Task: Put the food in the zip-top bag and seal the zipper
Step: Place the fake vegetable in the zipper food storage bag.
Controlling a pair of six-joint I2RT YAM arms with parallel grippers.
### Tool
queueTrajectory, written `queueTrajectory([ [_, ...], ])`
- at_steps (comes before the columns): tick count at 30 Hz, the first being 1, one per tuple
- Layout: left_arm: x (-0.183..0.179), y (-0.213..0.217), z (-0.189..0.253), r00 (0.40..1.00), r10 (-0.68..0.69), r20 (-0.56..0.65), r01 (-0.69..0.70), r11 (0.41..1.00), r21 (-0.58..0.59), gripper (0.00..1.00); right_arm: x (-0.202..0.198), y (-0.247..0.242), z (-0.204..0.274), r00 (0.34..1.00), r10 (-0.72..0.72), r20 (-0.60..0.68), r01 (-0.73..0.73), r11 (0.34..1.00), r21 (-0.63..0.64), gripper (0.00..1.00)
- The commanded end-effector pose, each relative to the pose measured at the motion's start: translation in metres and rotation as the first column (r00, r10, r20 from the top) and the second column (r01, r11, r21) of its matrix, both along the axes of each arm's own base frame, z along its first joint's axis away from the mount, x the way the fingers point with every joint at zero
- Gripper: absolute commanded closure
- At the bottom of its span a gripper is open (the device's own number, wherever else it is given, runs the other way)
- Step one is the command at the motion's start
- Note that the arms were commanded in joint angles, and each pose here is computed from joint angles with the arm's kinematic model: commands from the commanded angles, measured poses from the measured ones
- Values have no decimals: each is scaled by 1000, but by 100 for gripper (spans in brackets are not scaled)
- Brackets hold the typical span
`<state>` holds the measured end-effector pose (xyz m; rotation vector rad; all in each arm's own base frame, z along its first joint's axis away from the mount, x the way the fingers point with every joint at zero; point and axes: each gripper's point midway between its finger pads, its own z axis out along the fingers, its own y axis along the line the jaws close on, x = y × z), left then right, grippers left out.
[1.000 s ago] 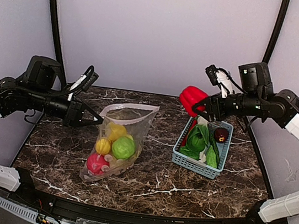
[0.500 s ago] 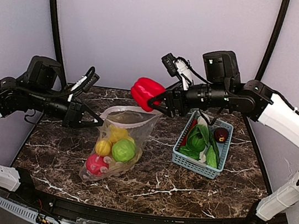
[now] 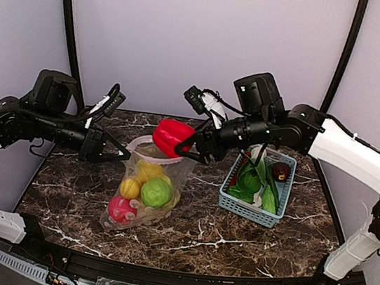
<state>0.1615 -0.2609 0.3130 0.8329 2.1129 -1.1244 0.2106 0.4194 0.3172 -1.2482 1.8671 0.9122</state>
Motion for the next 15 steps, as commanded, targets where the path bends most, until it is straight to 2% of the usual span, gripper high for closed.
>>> queueTrajectory([
  [1, -5, 2, 14, 1000, -12, 29, 13, 1000, -26, 99, -8, 0, -17, 998, 66, 1, -66, 994, -92, 45],
  [10, -6, 4, 16, 1000, -6, 28, 7, 1000, -28, 99, -6, -5, -22, 997, 69, 20, -65, 987, -147, 42],
  [15, -7, 5, 17, 999, -3, 32, 4, 1000, -28, 99, -3, -6, -14, 998, 55, 39, -49, 989, -137, 27],
])
